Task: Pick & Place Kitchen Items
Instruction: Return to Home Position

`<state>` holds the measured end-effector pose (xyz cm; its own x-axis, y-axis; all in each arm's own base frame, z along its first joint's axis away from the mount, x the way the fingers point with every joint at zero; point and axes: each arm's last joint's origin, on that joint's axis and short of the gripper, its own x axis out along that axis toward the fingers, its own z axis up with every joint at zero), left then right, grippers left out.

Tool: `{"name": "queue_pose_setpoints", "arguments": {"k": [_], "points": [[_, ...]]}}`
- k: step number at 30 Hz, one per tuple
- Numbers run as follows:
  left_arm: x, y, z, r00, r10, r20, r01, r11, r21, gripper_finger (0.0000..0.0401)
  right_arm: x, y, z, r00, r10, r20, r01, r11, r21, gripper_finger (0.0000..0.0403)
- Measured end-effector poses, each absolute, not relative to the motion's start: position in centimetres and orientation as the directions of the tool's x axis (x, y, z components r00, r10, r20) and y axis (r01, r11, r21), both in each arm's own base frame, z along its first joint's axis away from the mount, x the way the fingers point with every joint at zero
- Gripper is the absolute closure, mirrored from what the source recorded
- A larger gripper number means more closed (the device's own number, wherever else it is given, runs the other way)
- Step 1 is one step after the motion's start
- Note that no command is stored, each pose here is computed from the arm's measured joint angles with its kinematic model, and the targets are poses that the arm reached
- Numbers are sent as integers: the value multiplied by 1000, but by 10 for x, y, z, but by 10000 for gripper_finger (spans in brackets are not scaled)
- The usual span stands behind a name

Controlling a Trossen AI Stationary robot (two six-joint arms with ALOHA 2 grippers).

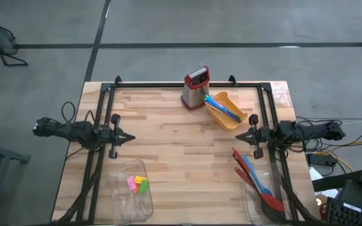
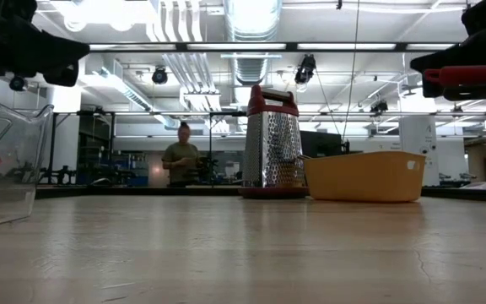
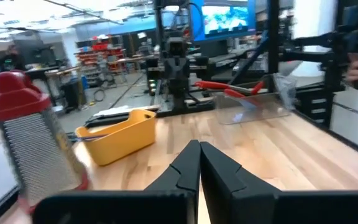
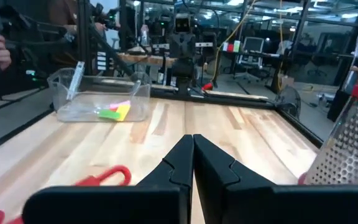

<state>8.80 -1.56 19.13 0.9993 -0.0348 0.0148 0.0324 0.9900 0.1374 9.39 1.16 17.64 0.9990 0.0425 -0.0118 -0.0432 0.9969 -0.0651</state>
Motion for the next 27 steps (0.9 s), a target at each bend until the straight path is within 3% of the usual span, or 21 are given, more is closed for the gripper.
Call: {"name": "queue_pose_setpoints", "arguments": {"k": [6,27], "points": [[88,-14,191,1000,22,14,-23,991,132,390,95,11,171,1000,-2,-21,-1,991,-133,394],[89,-14,190,1000,20,1,-20,992,127,380,96,11,169,999,1,-38,-6,991,-137,394]]}}
